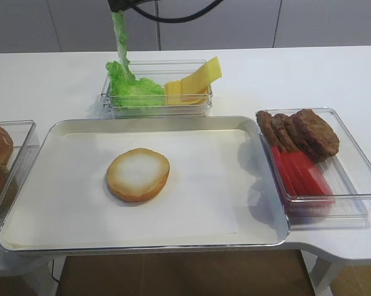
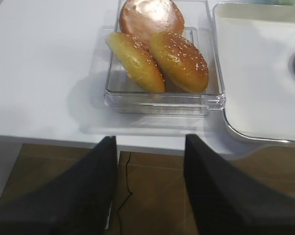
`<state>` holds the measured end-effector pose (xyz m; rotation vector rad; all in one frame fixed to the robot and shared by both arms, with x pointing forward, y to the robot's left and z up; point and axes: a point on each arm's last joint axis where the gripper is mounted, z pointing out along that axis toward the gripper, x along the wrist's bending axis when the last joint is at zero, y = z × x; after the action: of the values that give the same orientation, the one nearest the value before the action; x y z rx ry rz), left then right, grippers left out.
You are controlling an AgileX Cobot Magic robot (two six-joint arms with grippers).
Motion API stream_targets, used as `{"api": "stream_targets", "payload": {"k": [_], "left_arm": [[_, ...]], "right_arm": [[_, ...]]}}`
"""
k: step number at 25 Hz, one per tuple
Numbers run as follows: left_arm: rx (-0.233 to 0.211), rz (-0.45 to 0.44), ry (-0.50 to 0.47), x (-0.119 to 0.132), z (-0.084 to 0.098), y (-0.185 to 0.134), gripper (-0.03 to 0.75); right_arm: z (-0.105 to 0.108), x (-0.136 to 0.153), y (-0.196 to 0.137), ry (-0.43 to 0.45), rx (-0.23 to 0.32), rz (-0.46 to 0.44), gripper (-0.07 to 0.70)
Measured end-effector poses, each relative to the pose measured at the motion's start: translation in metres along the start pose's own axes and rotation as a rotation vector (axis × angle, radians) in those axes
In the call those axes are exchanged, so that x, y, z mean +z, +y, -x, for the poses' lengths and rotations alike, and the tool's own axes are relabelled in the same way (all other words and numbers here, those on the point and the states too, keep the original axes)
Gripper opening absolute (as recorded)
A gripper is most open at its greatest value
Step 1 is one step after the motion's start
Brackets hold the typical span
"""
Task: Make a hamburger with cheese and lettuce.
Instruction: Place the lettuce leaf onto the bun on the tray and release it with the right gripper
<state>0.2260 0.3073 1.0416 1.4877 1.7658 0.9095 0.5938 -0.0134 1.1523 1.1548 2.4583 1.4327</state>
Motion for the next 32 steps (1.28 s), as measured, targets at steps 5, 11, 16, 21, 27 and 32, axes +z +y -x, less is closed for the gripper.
{"api": "stream_targets", "payload": {"k": [5, 11, 16, 21, 27, 32], "left_arm": [[0.0, 0.0, 0.0, 0.0, 0.0, 0.0, 0.331], [0.0, 0.0, 0.0, 0.0, 0.0, 0.0, 0.331], [0.0, 0.0, 0.0, 0.0, 0.0, 0.0, 0.328], [0.0, 0.0, 0.0, 0.0, 0.0, 0.0, 0.324], [0.0, 0.0, 0.0, 0.0, 0.0, 0.0, 0.322], [0.0, 0.0, 0.0, 0.0, 0.0, 0.0, 0.32]], "right_arm": [[-0.015, -0.036, 0.003, 0.001, -0.024, -0.044, 0.002], [-0.028, -0.072, 0.001, -0.009, -0.02, -0.105, 0.002], [-0.035, -0.1, 0.0, -0.052, -0.008, -0.134, 0.002], [-0.043, -0.123, 0.0, -0.067, 0.002, -0.124, 0.002], [-0.045, -0.124, -0.021, -0.085, 0.025, -0.194, 0.002], [-0.039, -0.112, -0.065, -0.098, 0.087, -0.224, 0.002]]}}
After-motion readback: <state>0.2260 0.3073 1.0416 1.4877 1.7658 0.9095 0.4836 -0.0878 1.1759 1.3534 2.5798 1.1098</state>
